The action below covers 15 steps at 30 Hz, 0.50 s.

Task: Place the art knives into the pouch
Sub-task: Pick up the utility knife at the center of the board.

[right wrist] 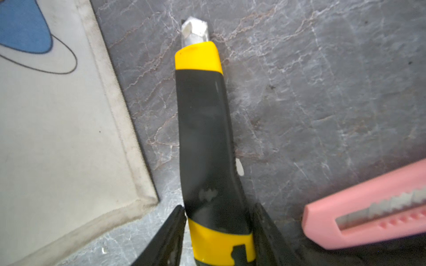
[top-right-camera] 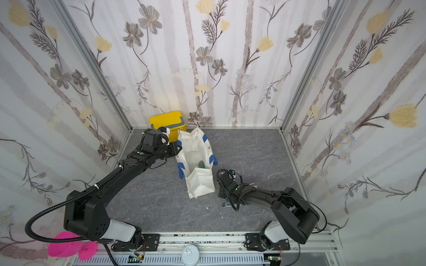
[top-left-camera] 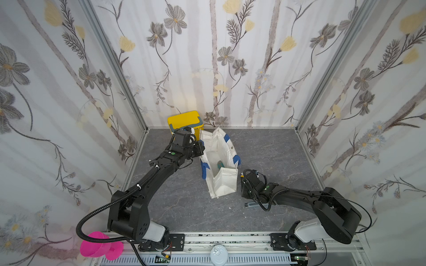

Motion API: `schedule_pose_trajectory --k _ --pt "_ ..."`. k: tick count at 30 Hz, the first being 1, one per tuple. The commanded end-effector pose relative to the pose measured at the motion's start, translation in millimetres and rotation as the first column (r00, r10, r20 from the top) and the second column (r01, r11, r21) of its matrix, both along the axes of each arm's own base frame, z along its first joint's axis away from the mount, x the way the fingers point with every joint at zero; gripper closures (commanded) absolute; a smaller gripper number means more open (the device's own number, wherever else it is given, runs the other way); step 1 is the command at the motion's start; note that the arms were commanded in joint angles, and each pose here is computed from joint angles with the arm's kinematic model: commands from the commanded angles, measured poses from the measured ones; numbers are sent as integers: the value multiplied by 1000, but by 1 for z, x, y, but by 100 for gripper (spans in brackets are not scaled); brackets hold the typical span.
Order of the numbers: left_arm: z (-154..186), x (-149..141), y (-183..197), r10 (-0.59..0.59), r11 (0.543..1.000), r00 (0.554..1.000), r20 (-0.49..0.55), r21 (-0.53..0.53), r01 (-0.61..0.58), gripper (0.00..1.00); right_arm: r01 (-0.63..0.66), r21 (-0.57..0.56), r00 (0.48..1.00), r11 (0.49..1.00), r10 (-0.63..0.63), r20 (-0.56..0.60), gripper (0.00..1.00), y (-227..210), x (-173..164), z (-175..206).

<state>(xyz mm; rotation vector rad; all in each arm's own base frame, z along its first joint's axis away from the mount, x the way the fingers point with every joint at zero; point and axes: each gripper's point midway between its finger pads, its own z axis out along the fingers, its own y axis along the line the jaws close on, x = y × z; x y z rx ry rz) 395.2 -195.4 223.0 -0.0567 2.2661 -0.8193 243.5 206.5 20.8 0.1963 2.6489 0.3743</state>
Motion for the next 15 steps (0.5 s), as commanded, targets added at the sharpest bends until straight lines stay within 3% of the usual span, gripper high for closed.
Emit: schedule_pose_trajectory --k 1,8,15 --pt "4 -1 -1 -10 1000 1000 12 -13 10 100 -1 9 999 1000 1 -52 51 3 -9 -9" --pt "5 -1 -1 -11 1000 1000 10 -14 11 100 4 -78 996 997 -11 -86 47 -6 -14 -22" --pt "9 -3 -2 -11 999 1000 5 -50 11 100 7 -89 997 996 -14 -72 44 1 -22 -18"
